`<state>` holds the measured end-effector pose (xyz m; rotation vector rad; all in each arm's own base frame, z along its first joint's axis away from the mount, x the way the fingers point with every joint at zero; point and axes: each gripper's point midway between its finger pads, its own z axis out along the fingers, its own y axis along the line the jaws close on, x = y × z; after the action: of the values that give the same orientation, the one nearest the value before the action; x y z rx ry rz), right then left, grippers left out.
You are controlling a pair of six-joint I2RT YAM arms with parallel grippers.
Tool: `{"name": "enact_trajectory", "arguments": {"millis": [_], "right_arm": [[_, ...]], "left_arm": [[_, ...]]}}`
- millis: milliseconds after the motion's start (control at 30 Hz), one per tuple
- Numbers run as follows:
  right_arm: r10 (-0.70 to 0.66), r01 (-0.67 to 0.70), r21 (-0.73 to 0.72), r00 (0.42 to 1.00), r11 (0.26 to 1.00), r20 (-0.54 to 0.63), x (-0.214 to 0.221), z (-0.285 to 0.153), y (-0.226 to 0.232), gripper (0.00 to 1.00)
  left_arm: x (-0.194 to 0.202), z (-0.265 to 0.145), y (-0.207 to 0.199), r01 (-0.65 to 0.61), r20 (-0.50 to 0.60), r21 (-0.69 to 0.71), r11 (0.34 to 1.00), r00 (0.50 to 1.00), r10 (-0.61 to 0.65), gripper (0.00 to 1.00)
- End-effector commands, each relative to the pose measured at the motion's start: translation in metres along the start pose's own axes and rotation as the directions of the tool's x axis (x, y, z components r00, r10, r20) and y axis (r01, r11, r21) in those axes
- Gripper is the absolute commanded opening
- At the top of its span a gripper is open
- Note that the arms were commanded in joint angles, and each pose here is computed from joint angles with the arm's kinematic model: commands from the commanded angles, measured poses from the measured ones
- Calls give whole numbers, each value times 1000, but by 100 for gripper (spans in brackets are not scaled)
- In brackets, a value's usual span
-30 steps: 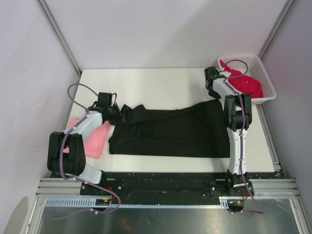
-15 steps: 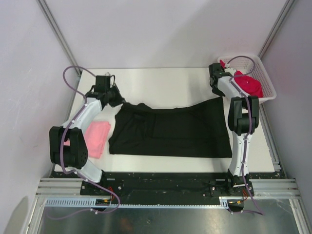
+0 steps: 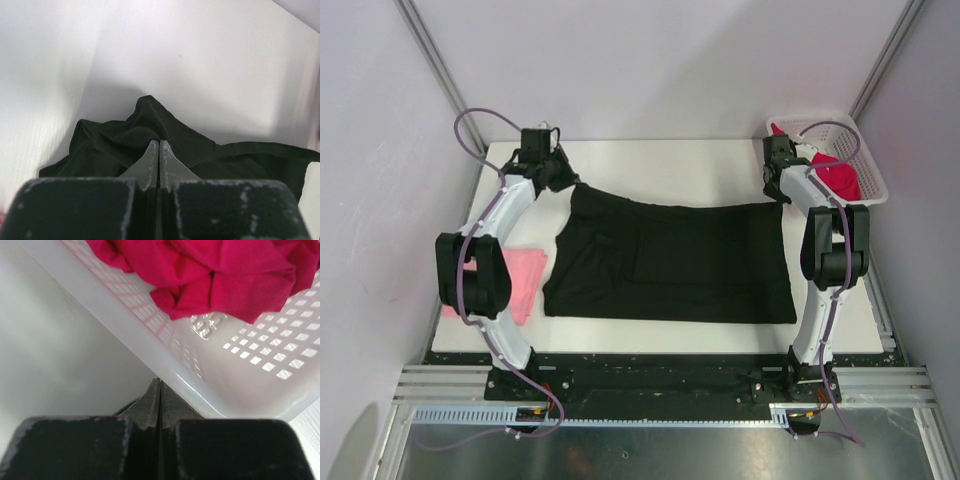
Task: Fold and stack the t-shirts
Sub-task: Grap the side of the flattened tshirt furthest away from the robot with both arms, then fold the other side of the tshirt into a rectangle
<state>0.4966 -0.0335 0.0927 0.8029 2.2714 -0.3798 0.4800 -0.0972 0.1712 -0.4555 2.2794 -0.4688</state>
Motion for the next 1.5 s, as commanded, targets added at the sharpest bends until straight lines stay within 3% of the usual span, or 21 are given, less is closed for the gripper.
{"name": "enact_trajectory", "arguments": {"millis": [0, 433, 800, 1167, 1467], "right_arm": [[48, -44, -66, 997, 997, 53, -21, -17, -5, 0], [105, -86, -207, 991, 974, 83, -47, -36, -1, 0], [154, -136, -205, 985, 969, 75, -56, -36, -19, 0], [185, -174, -193, 982, 966, 38, -35, -59, -43, 0], [196, -194, -181, 981, 964, -8, 0, -81, -65, 0]], "left_arm": [[-39, 0, -12, -44, 104, 14, 999, 994, 43, 0], [-50, 29, -16, -49, 101, 20, 999, 994, 47, 0], [-52, 37, -24, -54, 89, 61, 997, 995, 49, 0], [-27, 11, -27, -33, 55, 117, 993, 998, 27, 0], [18, -23, -3, -1, 4, 89, 996, 1000, 1, 0]]}}
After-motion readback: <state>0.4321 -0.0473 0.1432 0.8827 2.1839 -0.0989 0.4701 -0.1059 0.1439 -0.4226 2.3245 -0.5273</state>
